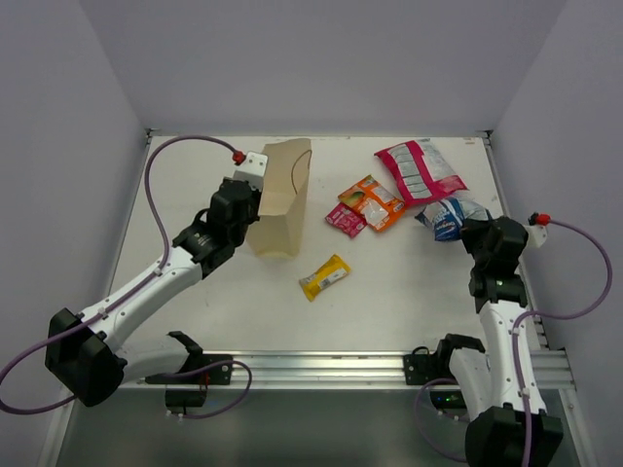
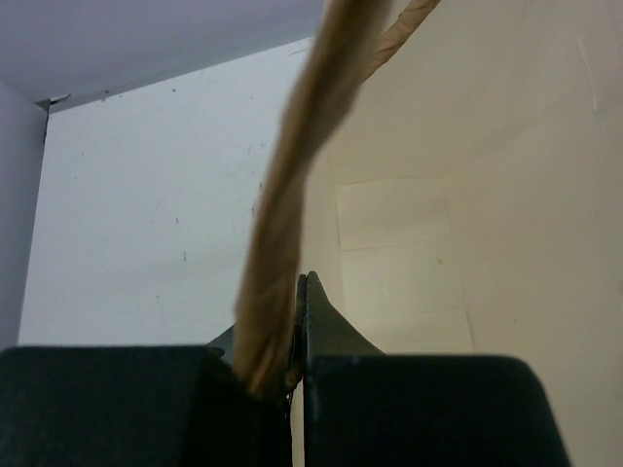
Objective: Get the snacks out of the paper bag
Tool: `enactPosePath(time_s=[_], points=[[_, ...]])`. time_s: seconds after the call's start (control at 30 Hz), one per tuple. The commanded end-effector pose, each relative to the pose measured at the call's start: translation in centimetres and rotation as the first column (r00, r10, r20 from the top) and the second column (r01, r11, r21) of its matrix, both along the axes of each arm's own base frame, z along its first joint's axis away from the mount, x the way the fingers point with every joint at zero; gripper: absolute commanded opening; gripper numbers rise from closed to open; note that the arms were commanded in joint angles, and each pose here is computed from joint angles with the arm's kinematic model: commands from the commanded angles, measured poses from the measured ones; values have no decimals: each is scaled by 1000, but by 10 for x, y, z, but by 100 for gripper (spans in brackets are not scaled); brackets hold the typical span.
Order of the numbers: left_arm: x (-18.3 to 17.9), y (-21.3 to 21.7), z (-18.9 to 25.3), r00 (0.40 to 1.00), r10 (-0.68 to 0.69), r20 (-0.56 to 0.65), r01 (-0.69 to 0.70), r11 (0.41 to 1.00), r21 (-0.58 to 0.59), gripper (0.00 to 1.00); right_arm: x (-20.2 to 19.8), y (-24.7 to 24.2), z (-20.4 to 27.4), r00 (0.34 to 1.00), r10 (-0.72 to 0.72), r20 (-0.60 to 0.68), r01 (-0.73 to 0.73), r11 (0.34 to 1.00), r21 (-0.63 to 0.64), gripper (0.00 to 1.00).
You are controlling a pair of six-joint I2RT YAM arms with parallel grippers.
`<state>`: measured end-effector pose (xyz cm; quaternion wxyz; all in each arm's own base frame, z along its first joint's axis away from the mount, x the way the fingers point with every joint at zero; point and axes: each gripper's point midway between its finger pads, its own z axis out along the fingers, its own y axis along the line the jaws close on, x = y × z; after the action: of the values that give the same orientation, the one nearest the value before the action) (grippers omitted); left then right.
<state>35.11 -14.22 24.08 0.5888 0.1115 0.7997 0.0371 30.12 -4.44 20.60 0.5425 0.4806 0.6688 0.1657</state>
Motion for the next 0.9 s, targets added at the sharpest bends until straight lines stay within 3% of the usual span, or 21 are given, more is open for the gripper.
enactPosePath(time_s=[0.0, 0.07, 0.2, 0.27, 0.3, 0.43, 0.63, 0.77, 0.83, 0.87], points=[[1, 2, 10, 1000, 8, 15, -8, 999, -37, 0, 11, -1, -7, 998, -22, 57, 17, 997, 77, 0], [1, 2, 12, 1000, 9, 17, -8, 999, -41, 0, 13, 11, -37, 999, 35, -29, -31, 990, 137, 1], [2, 1, 16, 1000, 11, 21, -10, 999, -52, 0, -2, 26, -81, 983, 99, -153, -66, 977, 204, 14], [2, 0, 20, 1000, 10, 25, -8, 998, -61, 0, -11, 30, -80, 982, 115, -152, -85, 978, 190, 31], [3, 0, 22, 1000, 11, 29, -9, 998, -66, 0, -18, 30, -85, 976, 119, -180, -86, 979, 184, 47], [3, -1, 27, 1000, 11, 27, -9, 997, -76, 4, -34, 28, -65, 971, 139, -193, -122, 988, 99, 65], [1, -5, 47, 1000, 0, 26, 3, 995, -104, 29, -39, 24, 2, 983, 157, -99, -162, 986, -39, 75], [1, -6, 64, 1000, -7, 29, 11, 993, -120, 54, -36, 21, 47, 982, 183, -46, -188, 971, -144, 83], [-1, -7, 74, 999, -13, 31, 17, 991, -130, 62, -39, 15, 79, 984, 175, -16, -174, 960, -217, 87], [-3, -7, 78, 999, -15, 35, 20, 990, -140, 72, -40, 14, 88, 983, 181, -12, -178, 952, -247, 92]])
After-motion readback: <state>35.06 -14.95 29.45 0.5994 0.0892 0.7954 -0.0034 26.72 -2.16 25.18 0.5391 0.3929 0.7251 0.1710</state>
